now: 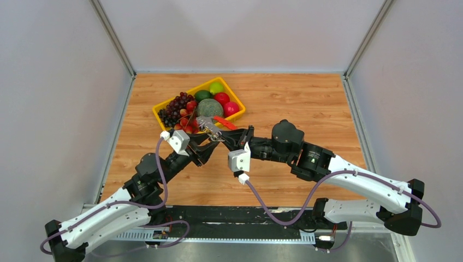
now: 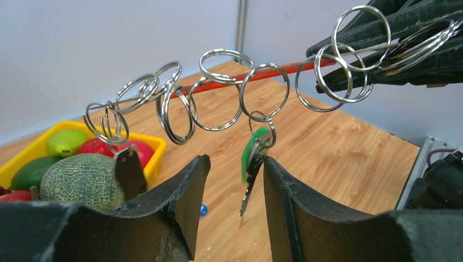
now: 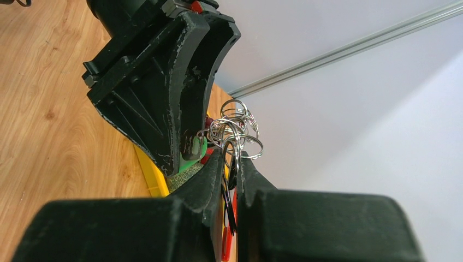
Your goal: Remove the keys from the keyring
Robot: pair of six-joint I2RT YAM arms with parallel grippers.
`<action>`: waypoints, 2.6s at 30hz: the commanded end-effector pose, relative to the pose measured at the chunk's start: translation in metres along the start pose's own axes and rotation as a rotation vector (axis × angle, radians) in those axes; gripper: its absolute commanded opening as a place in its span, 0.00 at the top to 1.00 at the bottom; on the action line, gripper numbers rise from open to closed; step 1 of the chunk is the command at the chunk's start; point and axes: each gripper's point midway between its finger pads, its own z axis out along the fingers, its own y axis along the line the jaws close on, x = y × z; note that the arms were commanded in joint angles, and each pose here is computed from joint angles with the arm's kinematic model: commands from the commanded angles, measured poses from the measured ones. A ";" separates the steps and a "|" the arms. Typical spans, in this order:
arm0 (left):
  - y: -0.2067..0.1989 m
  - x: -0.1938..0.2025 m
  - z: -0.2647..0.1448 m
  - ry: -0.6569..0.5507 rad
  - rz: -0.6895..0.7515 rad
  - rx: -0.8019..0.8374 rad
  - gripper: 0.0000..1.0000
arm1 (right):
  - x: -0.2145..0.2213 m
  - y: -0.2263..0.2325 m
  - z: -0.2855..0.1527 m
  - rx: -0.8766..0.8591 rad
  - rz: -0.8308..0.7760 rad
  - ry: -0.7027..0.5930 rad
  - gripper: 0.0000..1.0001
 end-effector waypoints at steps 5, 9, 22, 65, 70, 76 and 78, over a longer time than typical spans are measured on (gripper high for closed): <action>-0.009 -0.047 0.001 -0.137 0.031 0.046 0.49 | -0.021 -0.020 -0.002 0.054 -0.038 -0.077 1.00; -0.013 -0.047 0.003 -0.139 0.038 0.068 0.49 | -0.020 -0.018 0.000 0.046 -0.036 -0.078 1.00; -0.010 -0.026 0.007 -0.060 0.021 0.051 0.80 | -0.015 -0.022 0.003 0.062 -0.017 -0.048 1.00; -0.011 0.008 0.001 0.003 0.039 0.072 0.76 | -0.018 -0.027 -0.003 0.080 -0.025 -0.052 1.00; -0.011 0.003 0.001 -0.007 0.037 0.072 0.63 | -0.017 -0.026 -0.003 0.077 -0.026 -0.048 1.00; -0.016 0.001 0.000 -0.012 0.042 0.098 0.64 | -0.016 -0.025 -0.003 0.075 -0.024 -0.043 1.00; -0.016 -0.001 -0.001 -0.019 0.043 0.098 0.65 | -0.015 -0.024 -0.002 0.074 -0.024 -0.040 1.00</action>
